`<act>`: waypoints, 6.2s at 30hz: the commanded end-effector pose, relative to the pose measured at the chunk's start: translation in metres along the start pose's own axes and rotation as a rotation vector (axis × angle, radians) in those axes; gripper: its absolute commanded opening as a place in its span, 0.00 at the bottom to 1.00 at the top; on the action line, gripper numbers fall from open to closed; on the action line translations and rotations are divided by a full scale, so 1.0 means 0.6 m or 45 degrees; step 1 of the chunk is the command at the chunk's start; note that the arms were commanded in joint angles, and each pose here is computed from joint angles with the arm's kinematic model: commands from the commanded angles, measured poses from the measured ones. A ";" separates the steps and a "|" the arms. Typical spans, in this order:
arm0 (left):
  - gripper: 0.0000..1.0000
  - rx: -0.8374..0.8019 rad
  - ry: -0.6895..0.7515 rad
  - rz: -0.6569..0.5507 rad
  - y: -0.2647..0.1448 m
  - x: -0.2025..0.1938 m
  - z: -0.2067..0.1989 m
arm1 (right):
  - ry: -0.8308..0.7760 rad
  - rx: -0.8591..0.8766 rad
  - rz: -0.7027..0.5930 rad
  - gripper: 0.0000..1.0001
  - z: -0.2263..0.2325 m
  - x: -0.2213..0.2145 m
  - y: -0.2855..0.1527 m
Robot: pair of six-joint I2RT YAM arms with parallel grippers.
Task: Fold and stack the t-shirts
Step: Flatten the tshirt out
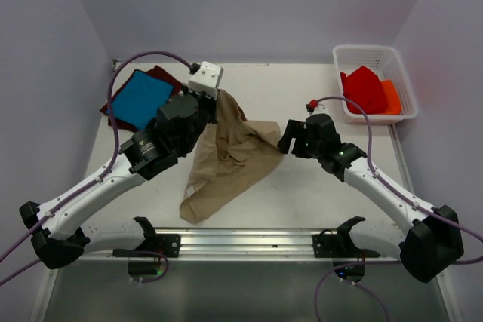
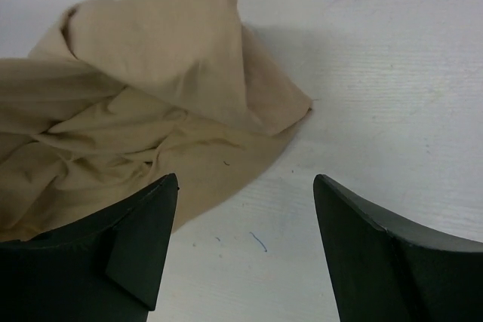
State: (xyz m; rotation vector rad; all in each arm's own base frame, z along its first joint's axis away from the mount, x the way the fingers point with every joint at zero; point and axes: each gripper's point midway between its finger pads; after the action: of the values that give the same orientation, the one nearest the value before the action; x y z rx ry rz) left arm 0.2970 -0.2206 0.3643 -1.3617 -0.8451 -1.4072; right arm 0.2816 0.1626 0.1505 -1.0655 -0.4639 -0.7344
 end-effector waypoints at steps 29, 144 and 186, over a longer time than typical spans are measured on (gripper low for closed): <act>0.00 -0.155 0.044 -0.140 -0.073 0.200 0.025 | -0.101 0.629 0.413 0.73 0.279 0.039 0.355; 0.00 0.747 -0.060 -0.285 -0.213 0.221 0.291 | -0.209 -0.175 -0.070 0.12 -0.025 0.008 -0.076; 0.00 0.494 -0.138 -0.235 -0.182 0.214 0.232 | -0.285 0.320 0.583 0.34 0.213 -0.254 0.209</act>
State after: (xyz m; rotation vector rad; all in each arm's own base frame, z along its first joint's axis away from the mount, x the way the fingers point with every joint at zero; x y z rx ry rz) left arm 0.2519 -0.0809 0.5171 -1.0552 -1.2179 -1.2309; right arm 0.2856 0.3461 0.0248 -1.0343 -0.4684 -0.1703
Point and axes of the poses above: each gripper's point midway between its finger pads, its own y axis out along the fingers, its own z axis along the line the jaws close on, x = y × z, and after that the axes turned 3 degrees about y, right-handed
